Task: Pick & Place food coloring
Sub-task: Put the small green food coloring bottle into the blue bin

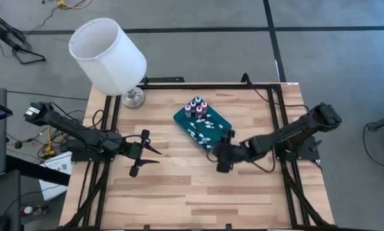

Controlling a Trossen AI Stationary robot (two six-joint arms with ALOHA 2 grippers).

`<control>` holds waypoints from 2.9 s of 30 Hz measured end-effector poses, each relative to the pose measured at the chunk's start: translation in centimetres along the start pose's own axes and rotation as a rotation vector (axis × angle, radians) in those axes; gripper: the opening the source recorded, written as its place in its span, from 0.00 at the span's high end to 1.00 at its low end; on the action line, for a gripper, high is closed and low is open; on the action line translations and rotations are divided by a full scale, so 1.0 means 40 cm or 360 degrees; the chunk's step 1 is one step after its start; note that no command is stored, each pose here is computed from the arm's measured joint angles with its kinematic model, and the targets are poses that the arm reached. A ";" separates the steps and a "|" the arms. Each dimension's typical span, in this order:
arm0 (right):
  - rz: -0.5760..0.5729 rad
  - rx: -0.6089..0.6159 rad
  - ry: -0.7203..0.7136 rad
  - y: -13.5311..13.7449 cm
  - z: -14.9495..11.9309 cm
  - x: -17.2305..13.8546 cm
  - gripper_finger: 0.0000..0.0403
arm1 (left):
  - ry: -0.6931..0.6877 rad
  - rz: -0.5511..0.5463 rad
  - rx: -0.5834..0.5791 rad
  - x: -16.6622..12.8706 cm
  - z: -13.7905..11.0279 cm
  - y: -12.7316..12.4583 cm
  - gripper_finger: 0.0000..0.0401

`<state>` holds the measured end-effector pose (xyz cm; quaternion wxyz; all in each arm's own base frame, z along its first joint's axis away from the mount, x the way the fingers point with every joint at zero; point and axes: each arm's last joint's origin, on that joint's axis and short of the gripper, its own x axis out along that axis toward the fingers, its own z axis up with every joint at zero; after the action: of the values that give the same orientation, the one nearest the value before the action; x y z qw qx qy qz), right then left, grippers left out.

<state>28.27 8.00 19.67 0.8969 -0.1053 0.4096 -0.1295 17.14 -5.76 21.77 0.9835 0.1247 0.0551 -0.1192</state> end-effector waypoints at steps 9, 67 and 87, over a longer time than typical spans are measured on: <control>0.0007 -0.0003 0.0034 0.103 -0.069 0.015 0.56 | 0.0012 -0.0003 0.0036 0.000 -0.002 0.000 0.64; -0.0021 0.0906 0.0321 0.025 -0.093 0.145 0.71 | 0.0034 -0.0009 0.0118 0.000 -0.006 -0.001 0.64; 0.0160 0.0770 0.0338 0.064 -0.061 0.118 0.71 | 0.0034 -0.0009 0.0118 0.000 -0.005 -0.001 0.64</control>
<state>29.77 8.70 14.01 0.8533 0.1467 0.4632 -0.1892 17.10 -5.75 21.55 0.9771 0.1623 0.0616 -0.1227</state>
